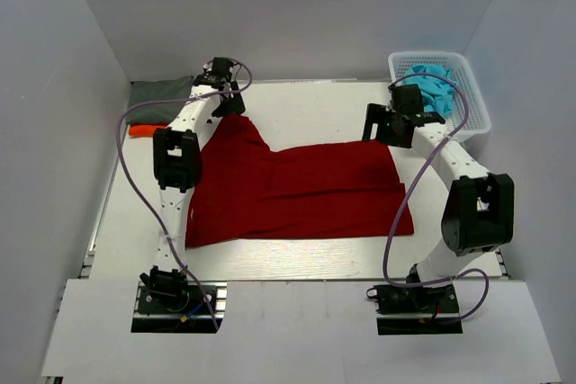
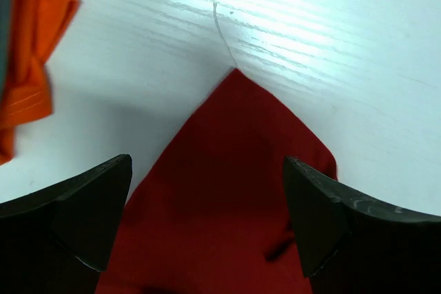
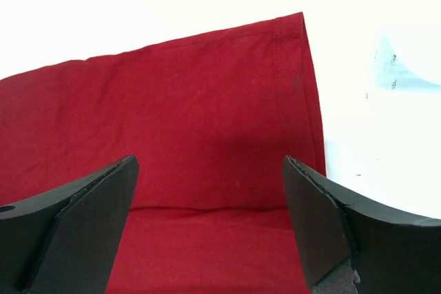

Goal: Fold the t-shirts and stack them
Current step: Grap the side of the flattened tshirt furthest away from the robot with both arms

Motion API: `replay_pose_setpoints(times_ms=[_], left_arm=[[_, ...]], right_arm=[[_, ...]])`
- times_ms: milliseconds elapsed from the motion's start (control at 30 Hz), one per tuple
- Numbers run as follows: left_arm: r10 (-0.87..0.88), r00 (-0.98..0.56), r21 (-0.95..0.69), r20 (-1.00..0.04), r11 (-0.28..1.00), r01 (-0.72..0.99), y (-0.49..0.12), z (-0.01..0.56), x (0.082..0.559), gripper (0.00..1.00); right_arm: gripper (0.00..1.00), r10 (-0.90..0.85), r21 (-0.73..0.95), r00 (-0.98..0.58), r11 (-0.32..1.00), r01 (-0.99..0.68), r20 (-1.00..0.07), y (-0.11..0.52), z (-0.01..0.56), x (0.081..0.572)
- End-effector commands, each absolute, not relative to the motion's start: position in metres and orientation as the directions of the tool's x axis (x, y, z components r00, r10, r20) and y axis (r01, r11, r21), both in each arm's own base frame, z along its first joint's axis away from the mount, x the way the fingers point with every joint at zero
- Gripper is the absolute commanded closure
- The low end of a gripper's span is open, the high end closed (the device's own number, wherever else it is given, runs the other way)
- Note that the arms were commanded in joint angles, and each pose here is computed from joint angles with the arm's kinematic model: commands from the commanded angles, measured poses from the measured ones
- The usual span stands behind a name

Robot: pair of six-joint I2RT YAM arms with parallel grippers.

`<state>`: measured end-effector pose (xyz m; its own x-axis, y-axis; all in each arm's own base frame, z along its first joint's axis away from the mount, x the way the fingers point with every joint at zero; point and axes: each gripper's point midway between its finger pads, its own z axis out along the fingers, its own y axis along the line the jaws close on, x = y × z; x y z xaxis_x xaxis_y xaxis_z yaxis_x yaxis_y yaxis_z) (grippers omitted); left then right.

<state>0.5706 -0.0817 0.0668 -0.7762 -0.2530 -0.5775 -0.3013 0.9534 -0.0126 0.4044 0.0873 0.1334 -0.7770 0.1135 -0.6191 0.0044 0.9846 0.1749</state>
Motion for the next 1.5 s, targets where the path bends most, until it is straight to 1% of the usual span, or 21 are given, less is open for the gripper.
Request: replay_pose_setpoints(times_ms=[0,133,267,367,400,467,500,633,667,700,767,800,833,867,900,967,1133,1167,1233,1367,1467], left_arm=[[-0.263,-0.671,-0.088,-0.693,0.955,-0.284,-0.084,0.111,0.6,0.0],[-0.296,-0.6,-0.155,-0.743,0.949,-0.275,-0.091,0.105,0.619,0.0],[-0.294,-0.614,-0.154,-0.732,0.95,-0.272,-0.094,0.085,0.628,0.0],[-0.28,-0.643,-0.161,-0.713,0.958,-0.238,-0.1,0.077,0.625,0.1],[-0.278,-0.653,-0.156,-0.705,0.958,-0.24,-0.1,0.068,0.622,0.16],[-0.266,-0.655,-0.148,-0.707,0.961,-0.232,-0.099,0.065,0.62,0.2],[-0.265,-0.66,-0.135,-0.703,0.961,-0.242,-0.096,0.058,0.618,0.26],[-0.258,-0.676,-0.097,-0.691,0.959,-0.267,-0.089,0.047,0.613,0.27],[-0.251,-0.672,-0.095,-0.697,0.961,-0.261,-0.089,0.051,0.615,0.3],[-0.249,-0.679,-0.09,-0.69,0.961,-0.261,-0.089,0.044,0.614,0.35],[-0.247,-0.688,-0.075,-0.683,0.96,-0.27,-0.087,0.037,0.614,0.41],[-0.247,-0.693,-0.083,-0.677,0.962,-0.261,-0.09,0.039,0.614,0.51],[-0.247,-0.704,-0.093,-0.666,0.964,-0.25,-0.093,0.033,0.613,0.56],[-0.245,-0.712,-0.088,-0.658,0.964,-0.251,-0.092,0.028,0.61,0.64],[-0.244,-0.723,-0.089,-0.647,0.965,-0.246,-0.093,0.024,0.607,0.85],[-0.235,-0.73,-0.076,-0.642,0.967,-0.245,-0.096,0.02,0.601,1.0],[-0.22,-0.677,-0.075,-0.702,0.969,-0.237,-0.092,0.052,0.61,1.0],[-0.22,-0.671,-0.071,-0.708,0.968,-0.242,-0.091,0.055,0.61,1.0],[-0.212,-0.651,-0.084,-0.729,0.971,-0.222,-0.093,0.065,0.612,1.0],[-0.175,-0.623,-0.094,-0.763,0.982,-0.162,-0.103,0.089,0.615,1.0],[-0.167,-0.626,-0.101,-0.761,0.985,-0.14,-0.106,0.096,0.612,1.0]], right_arm=[[0.1,0.121,0.158,-0.748,0.987,0.022,-0.653,0.087,0.149,0.418],[0.1,0.132,0.203,-0.748,0.979,-0.003,-0.65,0.099,0.151,0.425],[0.1,0.131,0.181,-0.752,0.983,0.016,-0.646,0.095,0.143,0.429],[0.1,0.137,0.139,-0.753,0.988,0.061,-0.644,0.088,0.141,0.437],[0.1,0.136,0.124,-0.763,0.99,0.074,-0.631,0.086,0.139,0.435],[0.1,0.144,0.117,-0.774,0.989,0.091,-0.617,0.086,0.13,0.436],[0.1,0.156,0.112,-0.776,0.988,0.111,-0.611,0.087,0.127,0.436],[0.1,0.168,0.09,-0.764,0.986,0.143,-0.623,0.085,0.124,0.442],[0.1,0.163,0.081,-0.762,0.986,0.144,-0.627,0.086,0.123,0.444],[0.1,0.164,0.066,-0.754,0.985,0.158,-0.636,0.083,0.125,0.447],[0.1,0.163,0.039,-0.75,0.983,0.18,-0.641,0.079,0.123,0.451],[0.1,0.161,0.02,-0.748,0.981,0.194,-0.644,0.077,0.124,0.452],[0.1,0.166,0.01,-0.754,0.978,0.208,-0.635,0.075,0.116,0.453],[0.1,0.177,0.017,-0.75,0.976,0.216,-0.637,0.076,0.116,0.456],[0.1,0.185,0.024,-0.747,0.975,0.221,-0.639,0.077,0.117,0.46],[0.1,0.212,0.041,-0.752,0.97,0.24,-0.624,0.084,0.106,0.467],[0.1,0.297,0.026,-0.718,0.931,0.363,-0.629,0.083,0.092,0.49],[0.11,0.32,0.017,-0.717,0.918,0.395,-0.619,0.081,0.079,0.492],[0.14,0.362,0.024,-0.668,0.888,0.458,-0.65,0.076,0.085,0.502],[0.17,0.399,0.037,-0.644,0.866,0.5,-0.653,0.079,0.075,0.514],[0.18,0.401,-0.011,-0.68,0.857,0.516,-0.613,0.082,0.058,0.511]])
